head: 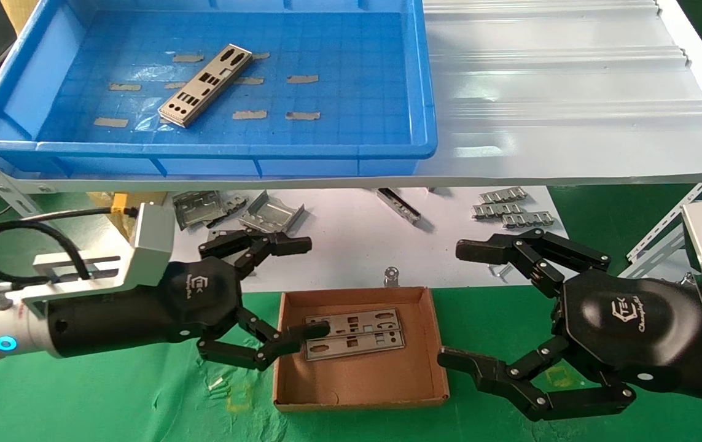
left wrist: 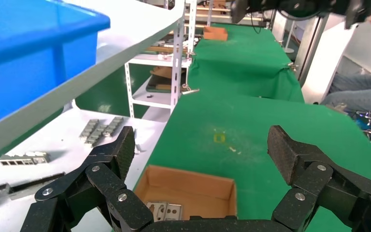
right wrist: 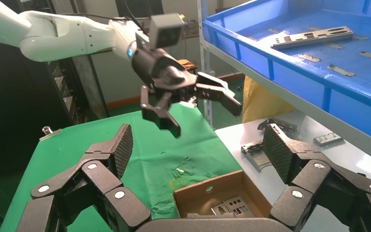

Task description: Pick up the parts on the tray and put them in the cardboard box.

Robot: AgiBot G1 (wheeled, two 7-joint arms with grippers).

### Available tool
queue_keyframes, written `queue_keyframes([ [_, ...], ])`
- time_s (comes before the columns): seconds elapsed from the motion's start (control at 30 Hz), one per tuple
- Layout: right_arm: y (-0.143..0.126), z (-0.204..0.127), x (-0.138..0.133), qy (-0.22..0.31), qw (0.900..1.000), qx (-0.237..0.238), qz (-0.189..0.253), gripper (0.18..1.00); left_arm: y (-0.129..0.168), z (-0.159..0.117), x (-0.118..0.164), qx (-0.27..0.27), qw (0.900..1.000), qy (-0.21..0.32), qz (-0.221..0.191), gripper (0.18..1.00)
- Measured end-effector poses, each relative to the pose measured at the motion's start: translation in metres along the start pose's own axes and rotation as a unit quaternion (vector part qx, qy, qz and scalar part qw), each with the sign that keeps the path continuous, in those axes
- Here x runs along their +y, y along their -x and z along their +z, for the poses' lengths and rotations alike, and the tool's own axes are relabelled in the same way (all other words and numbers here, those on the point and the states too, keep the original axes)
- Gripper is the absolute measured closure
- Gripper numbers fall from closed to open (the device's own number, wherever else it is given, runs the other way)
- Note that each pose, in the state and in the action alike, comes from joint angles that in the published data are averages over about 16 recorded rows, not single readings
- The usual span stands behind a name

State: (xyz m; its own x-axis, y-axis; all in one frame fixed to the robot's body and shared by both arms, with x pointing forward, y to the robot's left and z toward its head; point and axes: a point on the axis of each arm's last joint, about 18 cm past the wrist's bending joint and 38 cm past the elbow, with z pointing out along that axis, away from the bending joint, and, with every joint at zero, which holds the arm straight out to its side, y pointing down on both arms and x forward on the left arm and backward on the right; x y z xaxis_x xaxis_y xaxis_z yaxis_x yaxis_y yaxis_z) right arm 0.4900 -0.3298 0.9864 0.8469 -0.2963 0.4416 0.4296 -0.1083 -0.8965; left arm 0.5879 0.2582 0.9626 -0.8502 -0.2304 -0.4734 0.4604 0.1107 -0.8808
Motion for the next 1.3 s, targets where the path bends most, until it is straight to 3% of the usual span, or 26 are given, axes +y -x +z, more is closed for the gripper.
queue_keyframes([
  [0.7,0.000,0.000,0.000,0.000,1.000,0.000,0.000,0.178,-0.053,-0.059,-0.058,0.015,0.9999,-0.007,0.002,0.184],
  [1.0,0.000,0.000,0.000,0.000,1.000,0.000,0.000,0.178,-0.074,-0.069,-0.075,0.029,0.9996,0.000,0.005,0.184],
  [1.3,0.000,0.000,0.000,0.000,1.000,0.000,0.000,0.178,-0.077,-0.071,-0.077,0.031,0.9995,0.001,0.006,0.184],
])
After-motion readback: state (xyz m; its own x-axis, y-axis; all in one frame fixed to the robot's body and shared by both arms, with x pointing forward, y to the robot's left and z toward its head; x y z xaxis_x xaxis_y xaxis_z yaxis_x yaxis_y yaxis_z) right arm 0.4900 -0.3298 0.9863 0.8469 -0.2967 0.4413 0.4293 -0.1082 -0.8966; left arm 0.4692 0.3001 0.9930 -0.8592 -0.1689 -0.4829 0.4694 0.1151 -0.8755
